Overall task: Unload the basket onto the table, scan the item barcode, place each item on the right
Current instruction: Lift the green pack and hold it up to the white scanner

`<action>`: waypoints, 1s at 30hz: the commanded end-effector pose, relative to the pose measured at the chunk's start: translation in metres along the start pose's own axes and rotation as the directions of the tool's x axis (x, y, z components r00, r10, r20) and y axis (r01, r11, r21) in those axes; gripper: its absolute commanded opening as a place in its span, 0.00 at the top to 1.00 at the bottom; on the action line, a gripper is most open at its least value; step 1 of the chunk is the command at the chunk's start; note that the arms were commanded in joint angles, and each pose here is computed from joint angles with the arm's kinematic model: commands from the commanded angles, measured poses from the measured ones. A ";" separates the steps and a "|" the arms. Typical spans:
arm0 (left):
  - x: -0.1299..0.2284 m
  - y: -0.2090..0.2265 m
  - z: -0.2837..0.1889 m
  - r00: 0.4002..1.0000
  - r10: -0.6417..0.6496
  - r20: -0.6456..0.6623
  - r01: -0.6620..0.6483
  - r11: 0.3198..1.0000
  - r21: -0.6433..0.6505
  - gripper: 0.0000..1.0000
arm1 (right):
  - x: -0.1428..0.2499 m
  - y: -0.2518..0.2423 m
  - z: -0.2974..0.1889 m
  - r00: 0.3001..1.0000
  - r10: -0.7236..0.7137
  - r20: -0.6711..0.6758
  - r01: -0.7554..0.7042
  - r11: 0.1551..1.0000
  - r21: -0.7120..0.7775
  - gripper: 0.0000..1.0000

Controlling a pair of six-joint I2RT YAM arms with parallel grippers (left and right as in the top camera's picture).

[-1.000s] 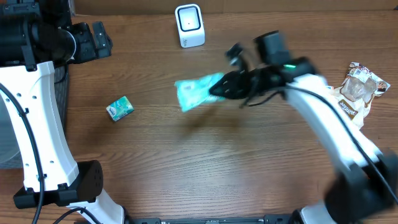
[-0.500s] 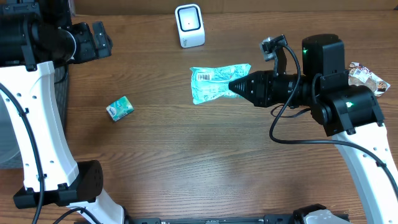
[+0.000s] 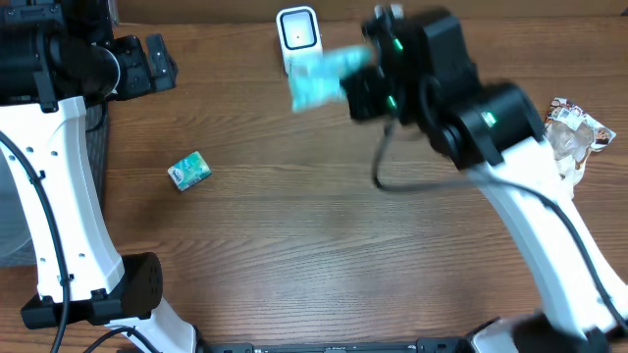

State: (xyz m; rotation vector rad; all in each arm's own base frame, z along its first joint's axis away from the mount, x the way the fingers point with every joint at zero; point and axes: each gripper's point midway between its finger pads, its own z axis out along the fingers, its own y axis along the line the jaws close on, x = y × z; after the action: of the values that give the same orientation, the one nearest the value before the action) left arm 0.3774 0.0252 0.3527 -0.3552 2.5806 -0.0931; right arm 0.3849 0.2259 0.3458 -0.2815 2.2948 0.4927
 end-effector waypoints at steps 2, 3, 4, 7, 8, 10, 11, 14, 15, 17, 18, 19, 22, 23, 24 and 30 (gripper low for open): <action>-0.001 -0.002 -0.001 1.000 0.023 0.005 -0.023 1.000 -0.002 0.00 | -0.068 -0.056 0.033 0.964 -0.217 0.153 0.131 0.889 0.439 0.96; -0.001 -0.002 -0.001 1.000 0.023 0.005 -0.023 1.000 -0.002 0.01 | -0.076 -0.057 0.044 0.948 -0.277 0.157 0.174 0.863 0.474 0.96; -0.001 -0.002 -0.001 1.000 0.023 0.005 -0.023 1.000 -0.002 0.00 | -0.082 -0.058 0.058 0.932 -0.331 0.150 0.216 0.836 0.504 0.96; -0.001 -0.002 -0.001 1.000 0.023 0.005 -0.023 1.000 -0.002 0.00 | -0.097 -0.069 0.090 0.884 -0.449 0.131 0.269 0.716 0.644 0.96; -0.001 -0.002 -0.001 1.000 0.023 0.005 -0.023 1.000 -0.002 0.00 | -0.100 -0.073 0.102 0.863 -0.494 0.107 0.293 0.662 0.690 0.96; -0.001 -0.002 -0.001 1.000 0.023 0.005 -0.023 1.000 -0.002 0.00 | -0.102 -0.073 0.125 0.807 -0.590 0.027 0.386 0.562 0.732 0.96; -0.001 -0.002 -0.001 1.000 0.023 0.005 -0.023 1.000 -0.002 0.00 | -0.101 -0.072 0.139 0.765 -0.643 -0.029 0.450 0.502 0.739 0.96; -0.001 -0.002 -0.001 1.000 0.023 0.005 -0.023 1.000 -0.002 0.01 | -0.092 -0.067 0.177 0.628 -0.756 -0.187 0.611 0.330 0.719 0.96; -0.001 -0.002 -0.001 1.000 0.023 0.005 -0.023 1.000 -0.002 0.00 | -0.087 -0.068 0.189 0.585 -0.777 -0.232 0.651 0.280 0.705 0.96; -0.001 -0.002 -0.001 1.000 0.023 0.005 -0.023 1.000 -0.002 0.00 | -0.084 -0.066 0.207 0.529 -0.805 -0.269 0.683 0.215 0.698 0.96; -0.001 -0.002 -0.001 1.000 0.023 0.005 -0.023 1.000 -0.002 0.01 | -0.083 -0.066 0.216 0.512 -0.815 -0.273 0.685 0.195 0.702 0.96; -0.001 -0.002 -0.001 1.000 0.023 0.005 -0.023 1.000 -0.002 0.01 | -0.083 -0.066 0.222 0.507 -0.820 -0.264 0.675 0.187 0.714 0.96; -0.001 -0.002 -0.001 1.000 0.023 0.005 -0.023 1.000 -0.002 0.00 | -0.079 -0.063 0.243 0.463 -0.849 -0.253 0.684 0.161 0.712 0.96; -0.001 -0.002 -0.001 1.000 0.023 0.005 -0.023 1.000 -0.002 0.01 | -0.074 -0.061 0.252 0.435 -0.862 -0.260 0.705 0.146 0.694 0.96; -0.001 -0.002 -0.001 1.000 0.023 0.005 -0.023 1.000 -0.002 0.00 | -0.070 -0.060 0.261 0.413 -0.871 -0.266 0.721 0.134 0.680 0.96; -0.001 -0.002 -0.001 1.000 0.023 0.005 -0.023 1.000 -0.002 0.00 | -0.049 -0.070 0.291 0.400 -0.868 -0.293 0.731 0.110 0.673 0.96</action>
State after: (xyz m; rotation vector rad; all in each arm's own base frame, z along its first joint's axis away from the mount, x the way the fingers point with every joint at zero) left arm 0.3774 0.0252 0.3527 -0.3552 2.5806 -0.0931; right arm 0.6232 0.2898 0.1841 -0.9556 1.5781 -0.9393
